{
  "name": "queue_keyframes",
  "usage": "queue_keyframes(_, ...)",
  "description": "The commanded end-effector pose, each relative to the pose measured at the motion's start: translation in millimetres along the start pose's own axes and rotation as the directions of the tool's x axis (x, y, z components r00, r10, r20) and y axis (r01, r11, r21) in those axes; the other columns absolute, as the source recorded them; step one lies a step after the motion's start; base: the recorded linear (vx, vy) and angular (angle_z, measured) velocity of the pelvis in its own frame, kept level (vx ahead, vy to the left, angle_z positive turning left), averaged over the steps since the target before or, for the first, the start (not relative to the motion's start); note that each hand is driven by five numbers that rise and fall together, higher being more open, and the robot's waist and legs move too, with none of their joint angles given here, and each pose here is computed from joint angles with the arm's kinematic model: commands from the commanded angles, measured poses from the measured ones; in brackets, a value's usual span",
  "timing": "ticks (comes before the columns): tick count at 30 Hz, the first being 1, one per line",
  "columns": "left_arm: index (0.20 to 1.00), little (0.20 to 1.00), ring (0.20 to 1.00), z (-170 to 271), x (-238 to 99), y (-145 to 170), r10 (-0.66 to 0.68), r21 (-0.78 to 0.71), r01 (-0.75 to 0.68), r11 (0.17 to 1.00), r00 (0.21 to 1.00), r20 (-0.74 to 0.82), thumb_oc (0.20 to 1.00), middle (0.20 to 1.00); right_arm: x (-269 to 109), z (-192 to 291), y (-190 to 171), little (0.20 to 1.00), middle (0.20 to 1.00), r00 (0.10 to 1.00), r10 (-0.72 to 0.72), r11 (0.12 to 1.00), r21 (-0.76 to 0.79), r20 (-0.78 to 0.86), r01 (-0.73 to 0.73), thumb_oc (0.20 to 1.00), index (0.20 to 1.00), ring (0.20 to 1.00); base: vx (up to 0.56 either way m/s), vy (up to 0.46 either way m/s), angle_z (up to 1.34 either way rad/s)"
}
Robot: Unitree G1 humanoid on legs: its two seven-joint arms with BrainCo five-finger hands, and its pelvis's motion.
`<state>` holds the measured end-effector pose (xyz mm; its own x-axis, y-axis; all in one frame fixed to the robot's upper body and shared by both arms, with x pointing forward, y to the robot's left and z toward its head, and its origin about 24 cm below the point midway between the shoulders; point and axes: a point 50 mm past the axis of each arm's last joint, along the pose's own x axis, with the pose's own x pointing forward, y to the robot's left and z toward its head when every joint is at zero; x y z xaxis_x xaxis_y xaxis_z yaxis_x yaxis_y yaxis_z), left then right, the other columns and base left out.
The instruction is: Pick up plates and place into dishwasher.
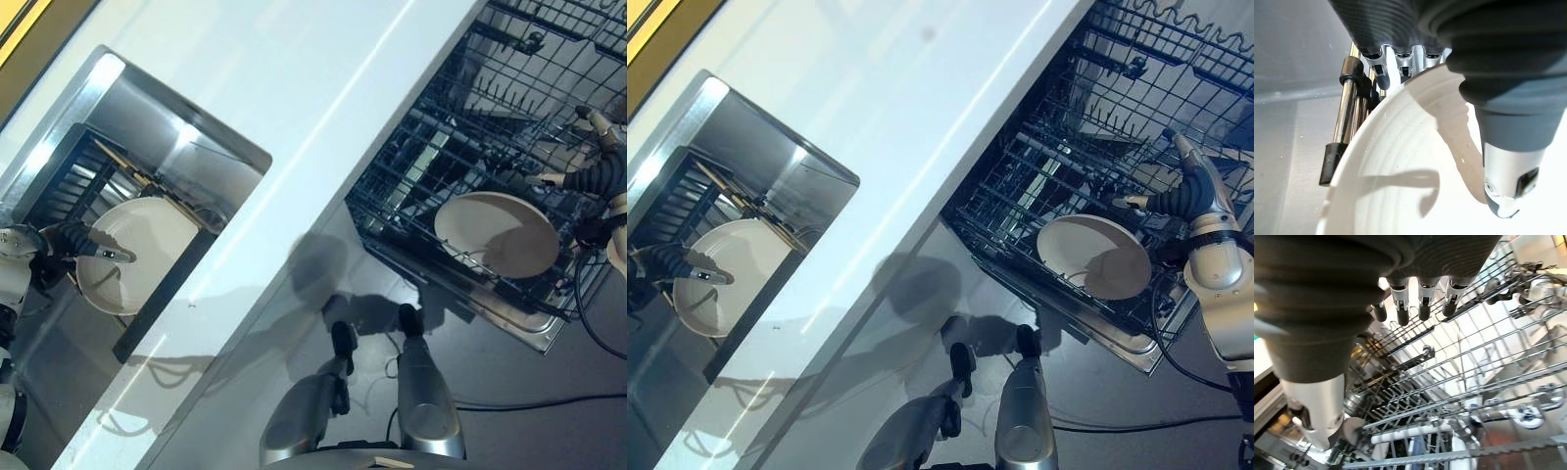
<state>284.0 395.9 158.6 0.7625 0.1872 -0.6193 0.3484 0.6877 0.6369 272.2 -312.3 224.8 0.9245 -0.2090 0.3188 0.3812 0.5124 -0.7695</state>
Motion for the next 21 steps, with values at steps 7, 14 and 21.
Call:
queue_keyframes(7, 1.000, 1.000, 1.000, 74.7, -15.3, -48.9, -0.279, 0.171, 0.228, 0.959, 0.871, 0.403, 1.000, 1.000, -4.0, 12.3, -19.0, 1.000, 1.000, 0.992, -0.086, 0.996, 0.040, 0.093, 0.083, 1.000, 1.000, 1.000, 0.00, -0.072, 0.10)
queue_keyframes(14, 0.875, 0.875, 0.875, 108.4, -43.2, -56.1, -0.301, 0.291, 0.167, 0.942, 0.800, 0.518, 0.875, 0.875, -11.1, 1.6, -12.2, 1.000, 1.000, 0.994, -0.099, 0.993, 0.076, 0.053, 0.094, 1.000, 1.000, 1.000, -0.01, -0.097, 0.08)
queue_keyframes(21, 0.200, 0.200, 0.200, 106.4, -50.1, -58.9, -0.314, 0.309, 0.170, 0.936, 0.800, 0.511, 0.200, 0.200, -15.1, -2.8, -9.8, 1.000, 1.000, 0.995, -0.092, 0.992, 0.092, 0.034, 0.088, 1.000, 1.000, 1.000, 0.01, -0.065, 0.06)
